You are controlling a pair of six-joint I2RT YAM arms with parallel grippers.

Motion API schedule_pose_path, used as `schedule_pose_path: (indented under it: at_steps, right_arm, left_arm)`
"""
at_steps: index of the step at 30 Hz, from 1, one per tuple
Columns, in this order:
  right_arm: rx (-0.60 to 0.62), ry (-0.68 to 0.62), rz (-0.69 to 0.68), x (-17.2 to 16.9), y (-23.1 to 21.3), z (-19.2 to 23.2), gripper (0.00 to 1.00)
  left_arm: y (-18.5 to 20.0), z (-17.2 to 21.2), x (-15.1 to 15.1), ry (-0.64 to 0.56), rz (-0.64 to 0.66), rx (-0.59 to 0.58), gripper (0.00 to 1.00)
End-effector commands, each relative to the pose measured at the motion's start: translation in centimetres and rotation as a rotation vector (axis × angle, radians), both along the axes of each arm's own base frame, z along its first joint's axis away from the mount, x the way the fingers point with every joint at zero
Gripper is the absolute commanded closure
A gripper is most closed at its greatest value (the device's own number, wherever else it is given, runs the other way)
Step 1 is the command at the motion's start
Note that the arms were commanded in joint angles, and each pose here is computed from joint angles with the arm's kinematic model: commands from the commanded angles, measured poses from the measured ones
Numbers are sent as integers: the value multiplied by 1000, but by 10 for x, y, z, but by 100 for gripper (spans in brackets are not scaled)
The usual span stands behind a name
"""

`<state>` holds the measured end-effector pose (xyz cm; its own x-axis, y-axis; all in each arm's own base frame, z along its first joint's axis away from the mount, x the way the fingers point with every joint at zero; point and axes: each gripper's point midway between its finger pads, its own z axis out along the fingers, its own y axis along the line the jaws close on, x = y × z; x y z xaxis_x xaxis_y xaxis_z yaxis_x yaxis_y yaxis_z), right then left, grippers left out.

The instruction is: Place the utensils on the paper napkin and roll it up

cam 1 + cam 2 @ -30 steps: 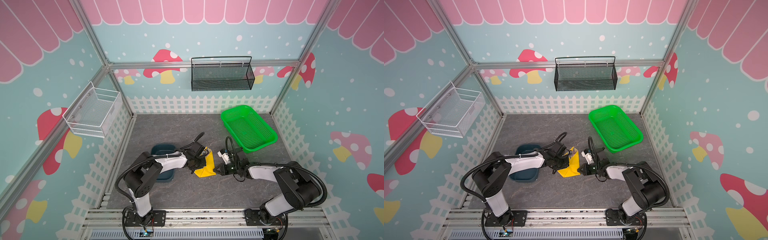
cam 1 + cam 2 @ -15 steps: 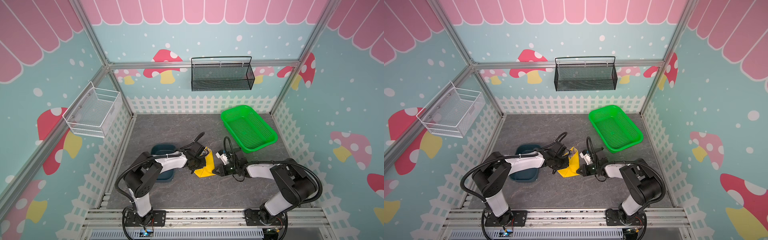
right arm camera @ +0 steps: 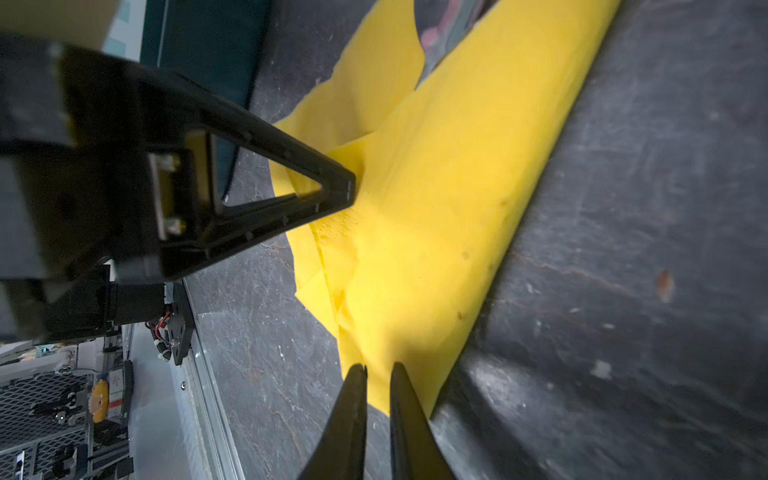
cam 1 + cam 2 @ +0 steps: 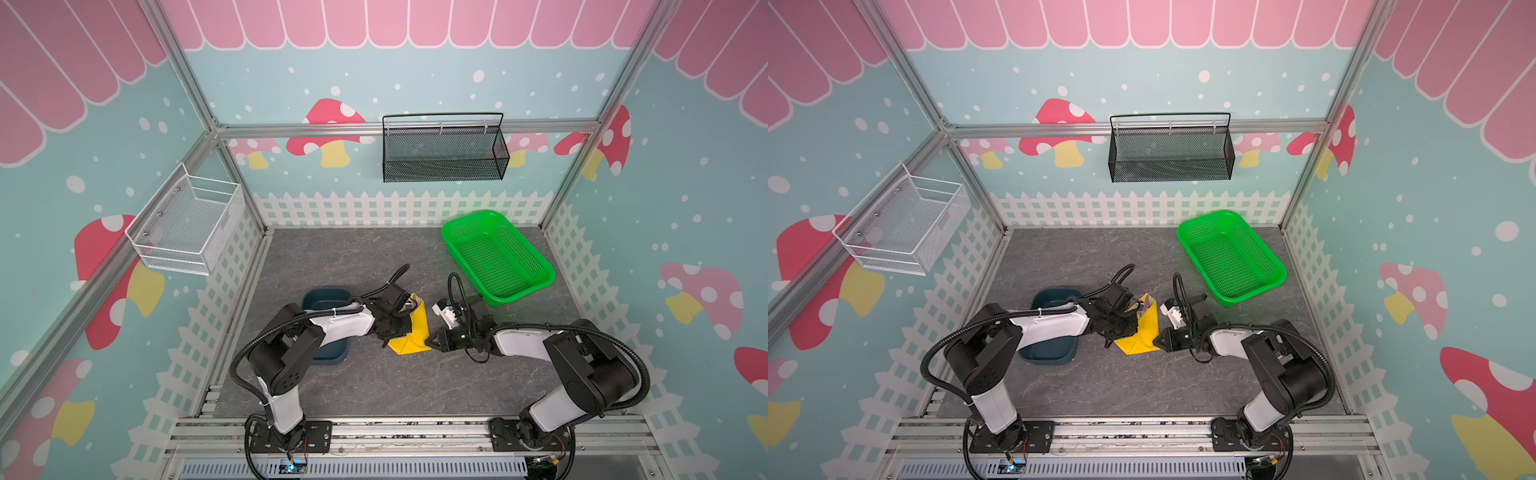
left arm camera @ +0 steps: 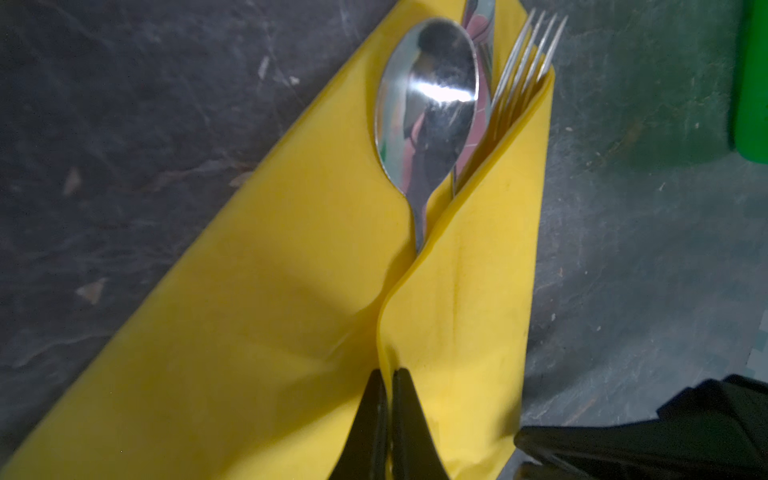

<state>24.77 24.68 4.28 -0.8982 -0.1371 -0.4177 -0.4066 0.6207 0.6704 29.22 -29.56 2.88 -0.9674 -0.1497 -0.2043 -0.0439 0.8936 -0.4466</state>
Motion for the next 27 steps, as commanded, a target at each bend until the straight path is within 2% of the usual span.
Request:
schedule_pose_path:
  at_steps: [1,3,8,15,27]
  right_arm:
    - [-8,-34,-53,16,1,13,85]
    - [9,-39,-70,20,3,15,85]
    - [75,-13,-5,19,19,21,85]
    - [23,-33,11,16,22,11,86]
    - [32,-10,64,13,41,5,88]
  left_arm:
    - [-1,2,3,-13,0,19,92]
    - [-1,2,3,-10,-1,16,92]
    - [-2,1,3,-9,-6,16,91]
    - [-4,3,2,1,-9,11,91]
    - [-4,-1,2,11,-2,17,91]
